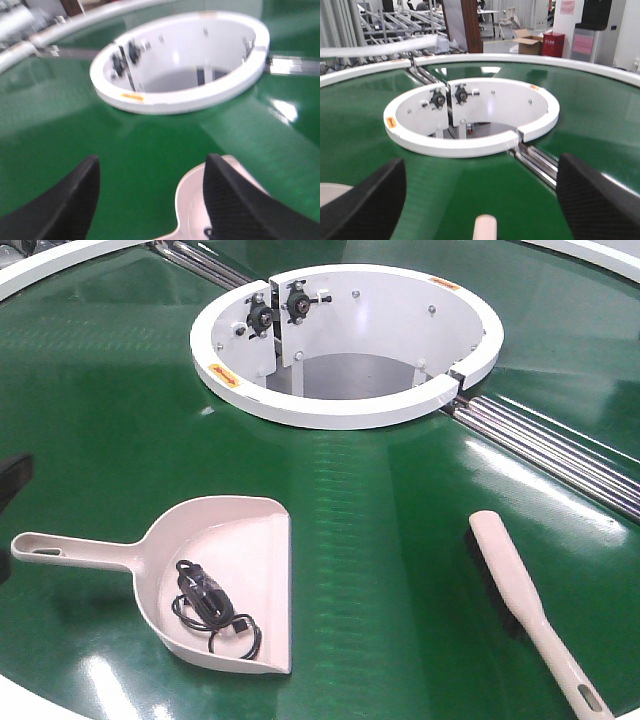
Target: Clean and inspect green conveyor with broom and dustpan
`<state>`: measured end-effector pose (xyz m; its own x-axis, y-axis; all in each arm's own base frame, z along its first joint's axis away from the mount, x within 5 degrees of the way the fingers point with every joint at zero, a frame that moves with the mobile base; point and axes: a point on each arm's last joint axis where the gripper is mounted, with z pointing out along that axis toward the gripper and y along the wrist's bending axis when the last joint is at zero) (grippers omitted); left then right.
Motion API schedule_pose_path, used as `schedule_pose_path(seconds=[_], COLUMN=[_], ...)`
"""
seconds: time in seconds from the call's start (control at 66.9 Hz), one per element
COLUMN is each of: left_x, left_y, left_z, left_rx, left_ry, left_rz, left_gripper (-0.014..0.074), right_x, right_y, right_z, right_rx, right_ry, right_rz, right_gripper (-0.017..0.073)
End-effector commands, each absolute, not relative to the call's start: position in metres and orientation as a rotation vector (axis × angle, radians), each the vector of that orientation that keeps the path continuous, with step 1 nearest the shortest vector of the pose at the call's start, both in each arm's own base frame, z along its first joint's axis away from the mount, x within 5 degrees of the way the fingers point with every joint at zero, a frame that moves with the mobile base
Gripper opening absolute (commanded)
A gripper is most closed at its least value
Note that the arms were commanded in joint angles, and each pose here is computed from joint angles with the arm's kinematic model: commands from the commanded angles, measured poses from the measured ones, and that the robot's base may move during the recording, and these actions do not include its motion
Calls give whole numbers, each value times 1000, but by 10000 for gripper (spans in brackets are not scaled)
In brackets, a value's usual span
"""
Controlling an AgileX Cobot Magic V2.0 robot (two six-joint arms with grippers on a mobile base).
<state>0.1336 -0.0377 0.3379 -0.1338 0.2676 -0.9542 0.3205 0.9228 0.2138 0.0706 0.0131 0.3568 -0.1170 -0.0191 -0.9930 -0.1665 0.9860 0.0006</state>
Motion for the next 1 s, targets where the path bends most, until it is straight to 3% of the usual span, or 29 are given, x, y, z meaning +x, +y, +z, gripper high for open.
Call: schedule_pose_path(seconds=[0.0,0.09,0.239,0.448,0.568,0.673,0.718,0.987], left_x=[111,95,91,92,91,91,91,92], left_y=[-30,-25,-25,-26,-25,-26,-26,-25], left_z=[342,322,288,279,277,275,276,281], left_rx=[331,319,307,288,350,355,354,338], left_ry=[1499,1472,1602,1661,1669,1685,1681,1628], left_rz=[-73,-74,-123,-151,-97,-99,-98,-95], left_gripper=[416,416,416,400,251,-5,-9,-8], right_x=[64,56,51,54,54,54,54,54], right_y=[11,10,9,9,9,10,11,11], right_z=[347,318,286,275,274,273,273,273], right_rx=[-125,-123,-175,-169,-166,-130,-120,-115], right_ry=[1572,1562,1536,1537,1548,1558,1558,1558], right_rz=[115,109,42,46,55,113,130,138], right_gripper=[578,578,578,546,390,117,-3,-9])
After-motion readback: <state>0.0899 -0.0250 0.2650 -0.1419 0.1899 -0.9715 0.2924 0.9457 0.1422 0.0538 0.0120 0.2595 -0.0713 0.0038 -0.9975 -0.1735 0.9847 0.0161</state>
